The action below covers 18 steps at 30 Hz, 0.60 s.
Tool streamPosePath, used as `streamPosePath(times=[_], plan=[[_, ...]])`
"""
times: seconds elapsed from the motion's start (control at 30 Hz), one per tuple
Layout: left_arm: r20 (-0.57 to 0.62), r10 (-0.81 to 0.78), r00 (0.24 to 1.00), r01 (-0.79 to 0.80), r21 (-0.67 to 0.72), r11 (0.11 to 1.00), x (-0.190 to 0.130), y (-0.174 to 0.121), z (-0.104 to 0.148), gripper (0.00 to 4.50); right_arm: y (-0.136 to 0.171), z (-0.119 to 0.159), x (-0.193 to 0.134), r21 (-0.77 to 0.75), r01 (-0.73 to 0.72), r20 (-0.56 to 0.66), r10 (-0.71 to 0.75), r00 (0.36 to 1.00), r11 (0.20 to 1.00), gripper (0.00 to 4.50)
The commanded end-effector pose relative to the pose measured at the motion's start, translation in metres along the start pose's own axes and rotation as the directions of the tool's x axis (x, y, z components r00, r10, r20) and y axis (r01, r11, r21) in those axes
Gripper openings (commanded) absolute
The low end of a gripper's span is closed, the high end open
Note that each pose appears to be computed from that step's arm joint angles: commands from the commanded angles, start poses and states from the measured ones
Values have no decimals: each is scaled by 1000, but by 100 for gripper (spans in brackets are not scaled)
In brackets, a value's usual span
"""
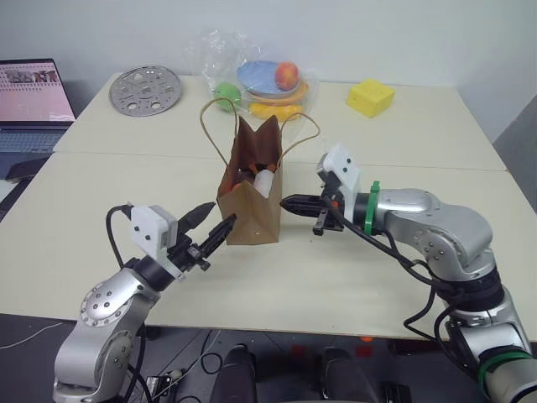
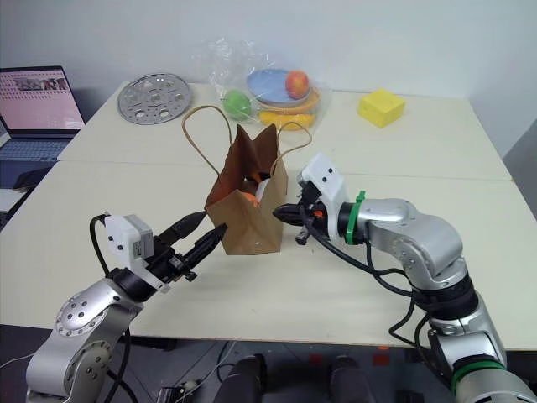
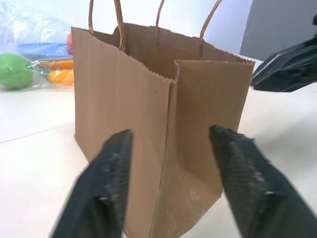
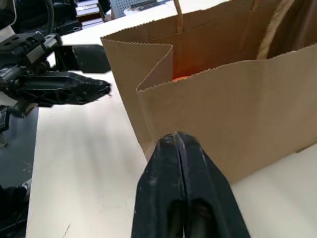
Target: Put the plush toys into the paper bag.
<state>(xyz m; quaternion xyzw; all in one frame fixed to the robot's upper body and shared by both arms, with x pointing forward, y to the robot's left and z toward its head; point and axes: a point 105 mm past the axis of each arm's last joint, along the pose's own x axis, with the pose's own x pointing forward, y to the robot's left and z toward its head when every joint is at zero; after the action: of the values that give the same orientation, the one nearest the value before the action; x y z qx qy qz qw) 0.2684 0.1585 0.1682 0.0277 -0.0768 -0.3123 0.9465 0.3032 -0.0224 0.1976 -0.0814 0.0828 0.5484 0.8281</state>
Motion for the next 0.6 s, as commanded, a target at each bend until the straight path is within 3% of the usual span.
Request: streamPosePath(times=[0.03,0.07,0.33,0.6], plan=[[16,7,1000,-7,34,999,5,3,5,107,2,8,8,-36,-5,35,7,999,999,0],[19,3,1000,-4,42,999,5,4,6,79,4,10,12,-34,-17,46,19,999,999,0],[31,-81,996,79,67,995,15,7,17,79,21,29,46,-7,-84,133,84,988,996,0],[1,-149,989,149,71,986,16,13,21,79,27,40,59,55,-106,196,93,976,993,0]])
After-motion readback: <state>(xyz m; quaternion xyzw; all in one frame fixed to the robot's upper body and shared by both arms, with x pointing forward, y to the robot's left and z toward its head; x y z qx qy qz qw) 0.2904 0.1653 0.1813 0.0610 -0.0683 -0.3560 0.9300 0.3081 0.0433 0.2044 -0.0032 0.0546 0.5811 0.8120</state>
